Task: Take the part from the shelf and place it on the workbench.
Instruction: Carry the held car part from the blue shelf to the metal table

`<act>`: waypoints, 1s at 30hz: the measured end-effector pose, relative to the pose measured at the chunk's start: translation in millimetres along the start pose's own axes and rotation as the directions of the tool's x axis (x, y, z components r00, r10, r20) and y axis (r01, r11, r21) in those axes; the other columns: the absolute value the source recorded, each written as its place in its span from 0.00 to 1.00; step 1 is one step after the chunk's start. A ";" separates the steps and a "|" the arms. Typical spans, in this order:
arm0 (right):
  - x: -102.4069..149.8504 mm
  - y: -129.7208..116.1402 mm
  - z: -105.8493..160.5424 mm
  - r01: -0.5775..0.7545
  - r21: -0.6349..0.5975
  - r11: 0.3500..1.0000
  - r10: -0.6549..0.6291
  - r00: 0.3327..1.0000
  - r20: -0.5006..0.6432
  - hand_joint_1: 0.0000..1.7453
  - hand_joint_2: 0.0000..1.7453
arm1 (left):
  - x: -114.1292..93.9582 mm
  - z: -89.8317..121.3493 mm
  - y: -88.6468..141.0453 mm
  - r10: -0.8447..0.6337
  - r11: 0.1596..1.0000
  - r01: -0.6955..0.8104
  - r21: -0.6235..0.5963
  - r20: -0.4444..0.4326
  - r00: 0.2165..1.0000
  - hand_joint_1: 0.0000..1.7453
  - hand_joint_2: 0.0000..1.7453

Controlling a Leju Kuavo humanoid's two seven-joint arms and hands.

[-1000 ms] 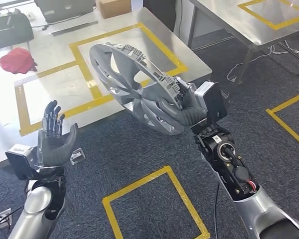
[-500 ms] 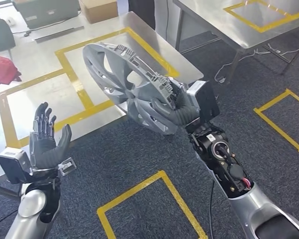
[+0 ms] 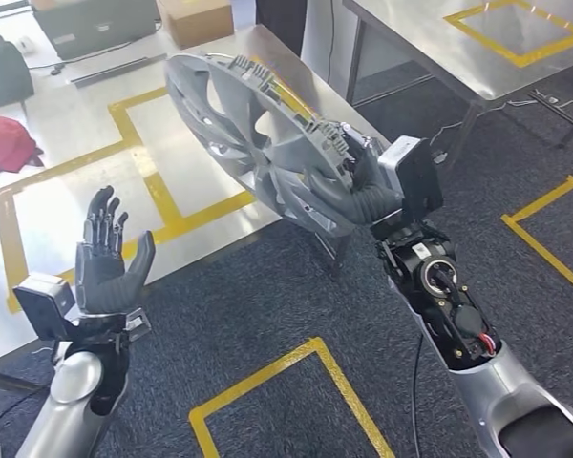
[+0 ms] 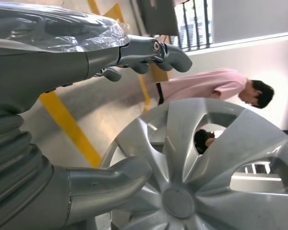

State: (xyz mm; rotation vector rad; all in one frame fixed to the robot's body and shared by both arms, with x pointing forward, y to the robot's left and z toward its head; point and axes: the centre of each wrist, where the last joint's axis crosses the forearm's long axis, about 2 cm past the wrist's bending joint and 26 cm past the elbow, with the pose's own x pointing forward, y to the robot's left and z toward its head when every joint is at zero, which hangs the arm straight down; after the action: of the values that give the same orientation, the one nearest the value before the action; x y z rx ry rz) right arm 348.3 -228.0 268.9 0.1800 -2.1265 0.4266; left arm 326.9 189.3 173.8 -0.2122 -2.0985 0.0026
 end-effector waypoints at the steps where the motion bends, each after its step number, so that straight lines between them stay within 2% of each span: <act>1: 1.6 -0.9 -2.3 -0.006 0.002 1.000 0.006 1.000 0.012 1.00 1.00 | 0.4 -1.0 0.1 -0.008 1.000 0.008 -0.001 0.008 1.000 0.00 1.00; 16: 18.7 -14.8 -34.7 -0.099 0.019 0.995 0.096 0.988 0.122 1.00 1.00 | 1.9 -6.5 -4.0 -0.016 1.000 0.016 -0.006 0.038 0.999 0.00 1.00; 30: 15.5 -31.0 -64.0 -0.191 0.020 0.981 0.185 0.970 0.161 1.00 1.00 | 0.9 -9.2 -2.2 -0.026 1.000 0.026 0.007 0.041 0.999 0.00 1.00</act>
State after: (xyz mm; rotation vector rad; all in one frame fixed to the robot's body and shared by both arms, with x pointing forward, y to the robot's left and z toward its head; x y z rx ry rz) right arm 398.4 -232.7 321.5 0.0330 -2.3029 0.5783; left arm 334.0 186.5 179.5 -0.1825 -2.1421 -0.0016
